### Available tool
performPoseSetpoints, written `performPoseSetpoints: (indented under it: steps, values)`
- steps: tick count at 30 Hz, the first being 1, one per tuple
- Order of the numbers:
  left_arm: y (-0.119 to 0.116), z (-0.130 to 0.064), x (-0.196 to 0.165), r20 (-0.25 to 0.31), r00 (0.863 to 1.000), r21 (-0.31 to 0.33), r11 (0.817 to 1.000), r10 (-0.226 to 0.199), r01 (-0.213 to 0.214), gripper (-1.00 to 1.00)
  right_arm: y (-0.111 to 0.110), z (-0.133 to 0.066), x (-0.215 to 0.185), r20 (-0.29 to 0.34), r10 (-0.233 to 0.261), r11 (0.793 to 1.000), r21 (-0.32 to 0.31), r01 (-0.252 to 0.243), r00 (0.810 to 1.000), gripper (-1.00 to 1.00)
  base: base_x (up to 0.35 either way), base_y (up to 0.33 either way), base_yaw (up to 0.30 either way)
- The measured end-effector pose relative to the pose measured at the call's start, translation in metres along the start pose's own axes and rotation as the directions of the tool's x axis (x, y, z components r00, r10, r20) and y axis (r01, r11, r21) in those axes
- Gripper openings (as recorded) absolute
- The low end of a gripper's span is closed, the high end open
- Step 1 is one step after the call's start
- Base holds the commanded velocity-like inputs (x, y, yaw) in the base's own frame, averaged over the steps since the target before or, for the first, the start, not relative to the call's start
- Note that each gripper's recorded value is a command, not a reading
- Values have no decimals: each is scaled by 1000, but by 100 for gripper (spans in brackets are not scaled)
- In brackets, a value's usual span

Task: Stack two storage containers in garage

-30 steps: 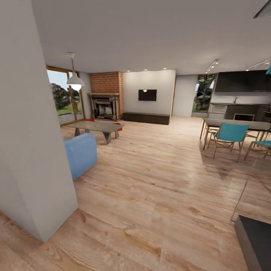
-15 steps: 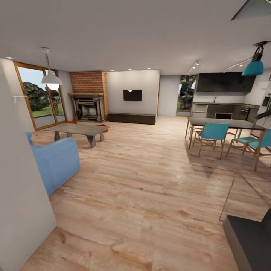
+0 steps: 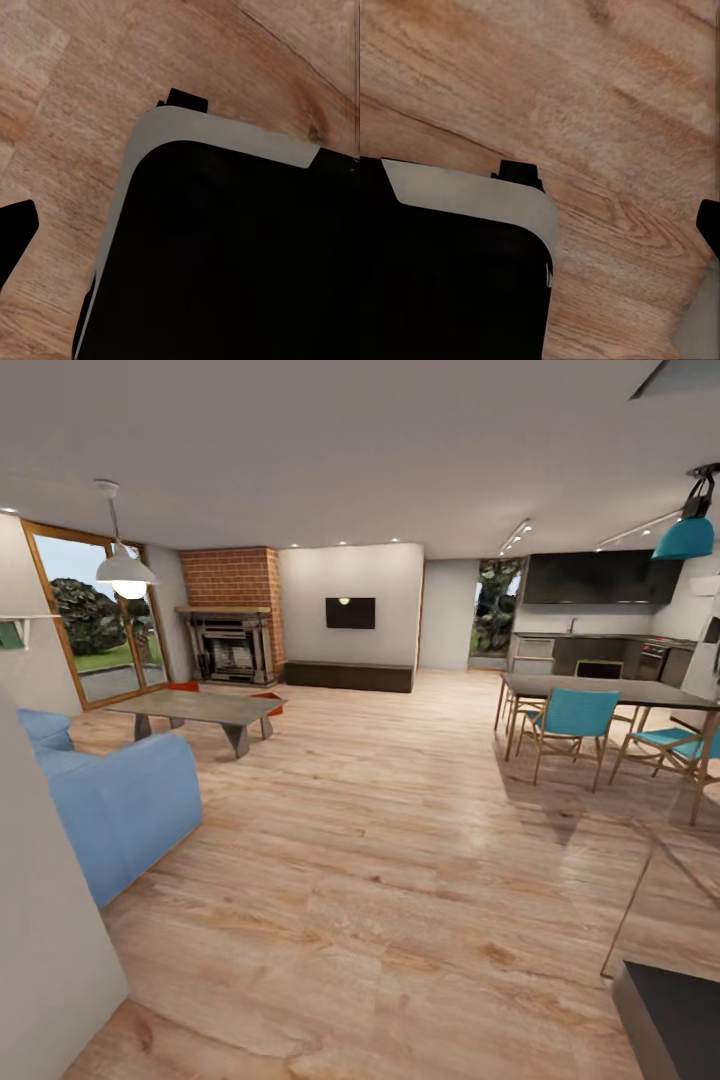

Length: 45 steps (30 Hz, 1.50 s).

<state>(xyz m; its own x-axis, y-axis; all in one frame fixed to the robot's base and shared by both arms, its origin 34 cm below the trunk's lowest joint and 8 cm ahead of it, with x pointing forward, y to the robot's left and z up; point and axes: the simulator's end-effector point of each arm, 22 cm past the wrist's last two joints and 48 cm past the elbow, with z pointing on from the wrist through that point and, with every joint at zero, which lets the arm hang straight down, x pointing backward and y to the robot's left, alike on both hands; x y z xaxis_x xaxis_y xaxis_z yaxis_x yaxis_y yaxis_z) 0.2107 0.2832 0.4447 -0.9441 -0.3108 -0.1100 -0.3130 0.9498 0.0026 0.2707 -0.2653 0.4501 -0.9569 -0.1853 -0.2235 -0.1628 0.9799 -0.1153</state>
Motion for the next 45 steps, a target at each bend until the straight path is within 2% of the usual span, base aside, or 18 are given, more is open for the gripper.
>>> performPoseSetpoints:
  steps: [10,22,45]
  values:
    - [0,0,2,-5,1000,0,1000,-2,2,100,-4,0,0,0,2,1000,8,-2,1000,100,334,0,-19]
    - [-1,0,-1,2,1000,1,1000,0,0,100,-5,0,1,-2,-1,1000,8,1,1000,100,334,0,-262]
    - [-1,0,-2,4,1000,2,1000,0,0,100,-8,0,0,1,-19,1000,11,19,1000,100,334,0,-6]
